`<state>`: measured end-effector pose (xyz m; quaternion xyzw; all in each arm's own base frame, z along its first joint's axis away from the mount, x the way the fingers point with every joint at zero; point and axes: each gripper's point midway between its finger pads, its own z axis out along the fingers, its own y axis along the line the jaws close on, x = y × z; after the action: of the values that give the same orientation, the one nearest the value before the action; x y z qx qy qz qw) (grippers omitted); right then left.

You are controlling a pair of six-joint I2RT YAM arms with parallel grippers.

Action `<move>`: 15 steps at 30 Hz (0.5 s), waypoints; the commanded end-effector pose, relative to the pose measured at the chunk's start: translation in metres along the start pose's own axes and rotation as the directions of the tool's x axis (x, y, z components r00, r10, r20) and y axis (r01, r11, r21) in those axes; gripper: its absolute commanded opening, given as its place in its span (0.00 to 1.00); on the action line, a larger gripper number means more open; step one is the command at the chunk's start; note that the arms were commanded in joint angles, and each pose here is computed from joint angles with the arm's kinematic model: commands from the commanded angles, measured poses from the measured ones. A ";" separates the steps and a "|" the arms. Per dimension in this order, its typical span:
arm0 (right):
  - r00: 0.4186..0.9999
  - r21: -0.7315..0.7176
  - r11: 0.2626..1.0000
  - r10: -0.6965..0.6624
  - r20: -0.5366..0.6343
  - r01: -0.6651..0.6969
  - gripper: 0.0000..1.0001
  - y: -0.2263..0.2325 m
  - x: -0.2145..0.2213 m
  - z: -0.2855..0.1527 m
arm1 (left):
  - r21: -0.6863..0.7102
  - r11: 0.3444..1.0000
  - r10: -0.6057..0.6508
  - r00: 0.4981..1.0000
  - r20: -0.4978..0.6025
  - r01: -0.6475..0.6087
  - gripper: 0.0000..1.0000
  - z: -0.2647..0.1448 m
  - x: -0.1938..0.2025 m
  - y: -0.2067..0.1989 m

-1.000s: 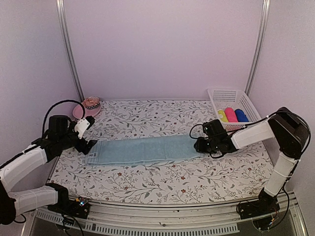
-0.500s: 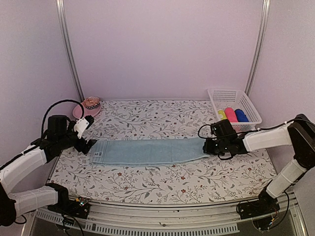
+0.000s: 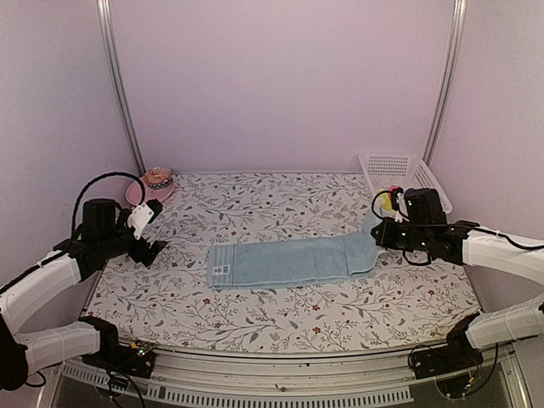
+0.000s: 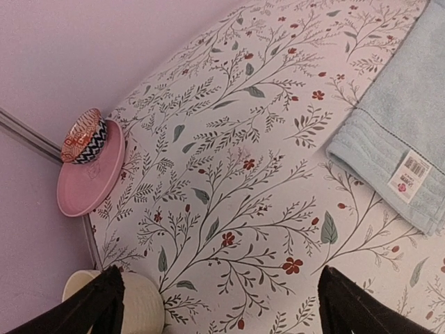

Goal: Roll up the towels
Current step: Fold the towel at the center of the board.

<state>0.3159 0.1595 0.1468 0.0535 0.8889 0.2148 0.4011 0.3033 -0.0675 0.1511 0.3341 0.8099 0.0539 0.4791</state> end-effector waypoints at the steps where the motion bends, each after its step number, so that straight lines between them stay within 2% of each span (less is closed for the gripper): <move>1: 0.990 -0.158 0.980 -0.132 -0.052 0.122 0.02 0.064 0.008 0.013 | -0.001 1.000 -0.018 1.000 -0.005 0.018 0.97 0.003 0.004 0.001; 9: 0.948 -0.373 0.893 -0.305 -0.087 0.252 0.02 0.185 0.026 0.047 | -0.004 1.000 -0.019 1.000 -0.009 0.019 0.97 0.004 0.005 0.001; 15: 0.913 -0.472 0.834 -0.387 -0.128 0.287 0.02 0.245 0.055 0.078 | 0.001 1.000 -0.020 1.000 -0.012 0.020 0.97 0.005 0.006 0.000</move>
<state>0.3216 0.3809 0.1711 -0.1782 0.8634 0.3190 0.3479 0.3044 -0.0668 0.1479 0.3326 0.8131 0.0534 0.4748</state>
